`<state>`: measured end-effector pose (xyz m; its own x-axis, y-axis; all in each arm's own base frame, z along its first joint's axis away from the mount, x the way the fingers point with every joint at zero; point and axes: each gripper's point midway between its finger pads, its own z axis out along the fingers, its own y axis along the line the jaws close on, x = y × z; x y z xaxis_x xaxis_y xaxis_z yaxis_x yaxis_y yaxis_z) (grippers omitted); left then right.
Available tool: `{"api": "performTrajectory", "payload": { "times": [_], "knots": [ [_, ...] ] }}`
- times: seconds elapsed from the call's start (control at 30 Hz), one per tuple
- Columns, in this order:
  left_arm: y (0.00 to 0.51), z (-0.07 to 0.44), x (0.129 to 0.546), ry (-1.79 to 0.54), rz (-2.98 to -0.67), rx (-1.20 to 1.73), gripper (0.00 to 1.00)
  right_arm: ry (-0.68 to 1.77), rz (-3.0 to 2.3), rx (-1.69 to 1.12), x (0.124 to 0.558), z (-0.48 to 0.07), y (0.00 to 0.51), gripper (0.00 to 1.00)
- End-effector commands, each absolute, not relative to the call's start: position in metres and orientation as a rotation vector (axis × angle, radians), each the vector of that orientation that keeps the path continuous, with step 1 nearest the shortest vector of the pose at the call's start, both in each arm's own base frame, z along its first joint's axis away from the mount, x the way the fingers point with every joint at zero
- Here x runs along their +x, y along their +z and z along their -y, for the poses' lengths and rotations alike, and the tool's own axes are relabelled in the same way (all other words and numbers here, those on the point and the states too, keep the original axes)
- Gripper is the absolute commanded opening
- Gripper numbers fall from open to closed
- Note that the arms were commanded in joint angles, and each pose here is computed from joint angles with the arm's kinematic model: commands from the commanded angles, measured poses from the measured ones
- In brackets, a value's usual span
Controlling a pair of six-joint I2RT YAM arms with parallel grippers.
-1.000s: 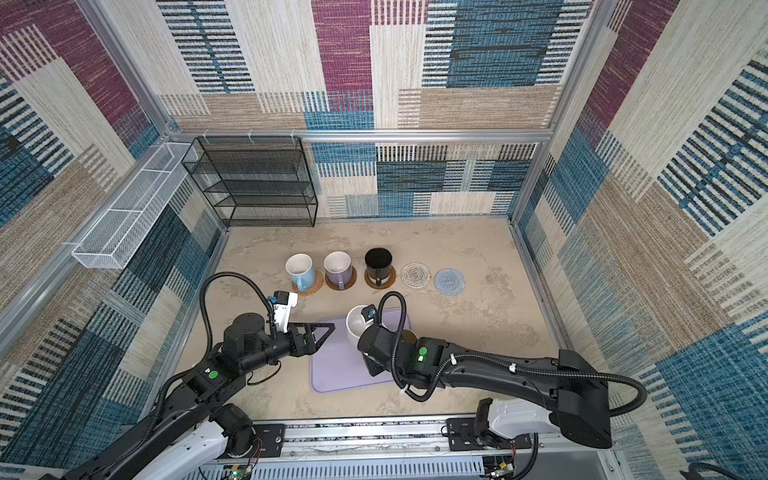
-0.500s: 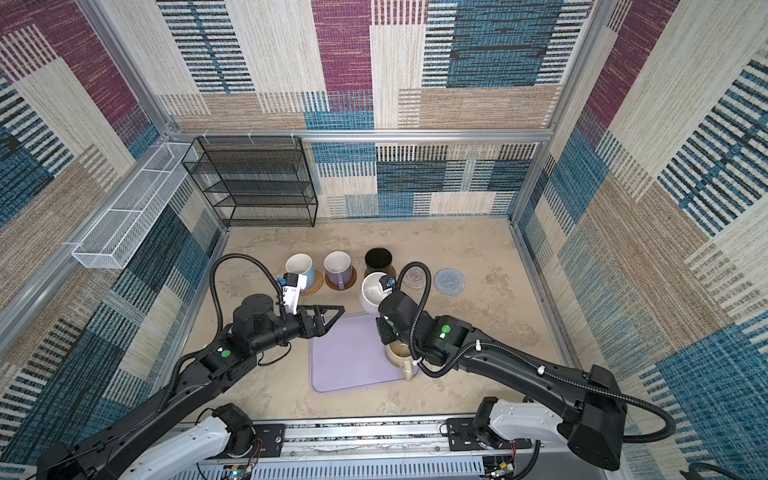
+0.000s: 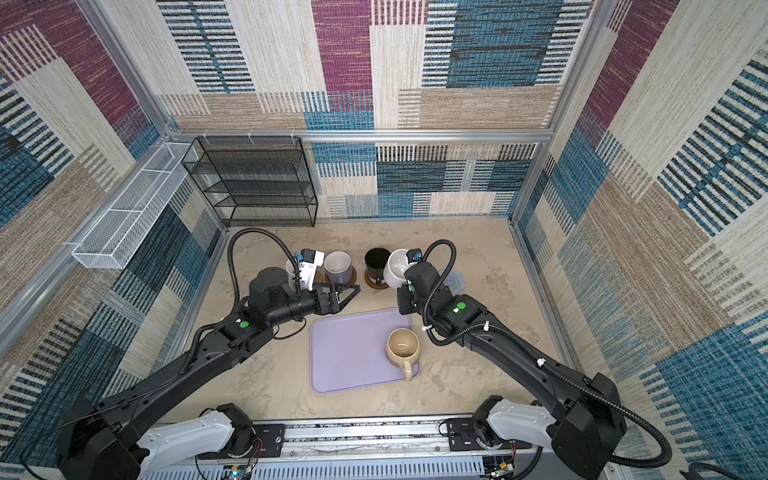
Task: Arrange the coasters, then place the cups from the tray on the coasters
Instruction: 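Carry the white speckled mug with right gripper toward the patterned coaster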
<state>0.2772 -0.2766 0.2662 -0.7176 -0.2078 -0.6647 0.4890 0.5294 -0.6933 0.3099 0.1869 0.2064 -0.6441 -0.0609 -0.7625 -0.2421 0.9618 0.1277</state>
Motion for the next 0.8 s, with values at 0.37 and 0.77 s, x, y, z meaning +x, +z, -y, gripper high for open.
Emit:
{"api": "performTrajectory", "payload": {
  "times": [0.37, 0.77],
  "knots": [
    [0.244, 0.312, 0.319, -1.159, -2.126, 0.16, 0.98, 0.101, -2.278, 0.039, 0.378, -0.144, 0.176, 0.0],
    [0.229, 0.332, 0.347, -1.063, -2.161, 0.108, 0.99, 0.045, -2.365, 0.0, 0.408, -0.149, 0.138, 0.0]
  ]
}}
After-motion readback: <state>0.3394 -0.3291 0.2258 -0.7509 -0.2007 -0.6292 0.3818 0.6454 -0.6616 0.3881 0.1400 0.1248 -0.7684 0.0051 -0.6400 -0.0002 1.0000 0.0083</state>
